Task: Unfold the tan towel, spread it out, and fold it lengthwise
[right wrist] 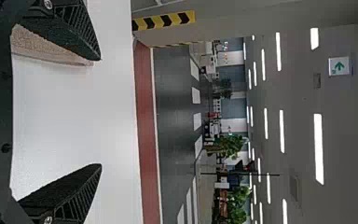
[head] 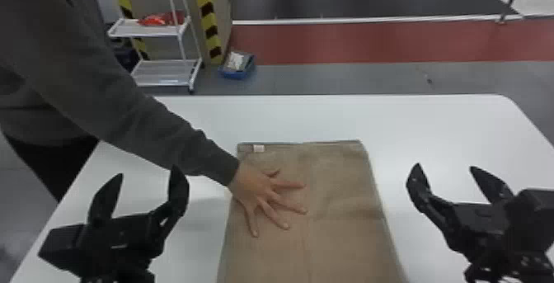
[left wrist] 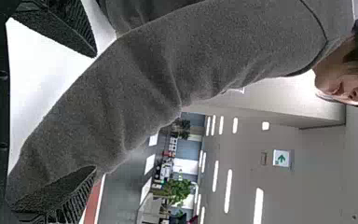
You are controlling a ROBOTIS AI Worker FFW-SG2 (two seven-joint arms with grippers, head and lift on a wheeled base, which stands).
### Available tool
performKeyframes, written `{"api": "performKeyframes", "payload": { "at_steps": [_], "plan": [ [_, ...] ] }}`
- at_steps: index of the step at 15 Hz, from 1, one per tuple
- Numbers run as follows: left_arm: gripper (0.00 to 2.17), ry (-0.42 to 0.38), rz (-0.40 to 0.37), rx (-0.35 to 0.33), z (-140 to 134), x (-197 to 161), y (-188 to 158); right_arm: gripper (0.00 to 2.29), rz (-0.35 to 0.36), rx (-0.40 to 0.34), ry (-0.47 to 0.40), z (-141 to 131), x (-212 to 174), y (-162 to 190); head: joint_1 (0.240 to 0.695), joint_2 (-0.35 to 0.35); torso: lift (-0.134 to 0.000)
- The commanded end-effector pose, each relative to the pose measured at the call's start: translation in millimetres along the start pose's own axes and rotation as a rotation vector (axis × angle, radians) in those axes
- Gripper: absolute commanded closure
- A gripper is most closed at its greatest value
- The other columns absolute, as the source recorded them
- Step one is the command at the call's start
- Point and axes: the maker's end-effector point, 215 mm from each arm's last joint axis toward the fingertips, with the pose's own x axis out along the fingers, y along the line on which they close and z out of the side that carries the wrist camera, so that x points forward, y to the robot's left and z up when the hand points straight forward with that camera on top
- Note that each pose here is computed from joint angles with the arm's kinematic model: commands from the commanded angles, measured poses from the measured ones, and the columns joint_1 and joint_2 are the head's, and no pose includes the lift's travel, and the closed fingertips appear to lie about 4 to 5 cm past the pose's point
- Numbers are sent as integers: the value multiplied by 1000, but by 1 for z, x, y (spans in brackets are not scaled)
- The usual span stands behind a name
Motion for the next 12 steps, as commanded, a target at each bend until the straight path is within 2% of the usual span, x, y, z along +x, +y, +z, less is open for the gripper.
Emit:
{"api": "performKeyframes", "payload": {
  "at_steps": [1, 12],
  "plan": [
    [-2, 0, 0, -1, 0, 1, 0, 56, 0, 0, 1, -1, 0, 0, 695, 70, -123],
    [-2, -1, -2, -3, -1, 1, -1, 56, 0, 2, 5, -2, 0, 0, 695, 69, -123]
  ]
}}
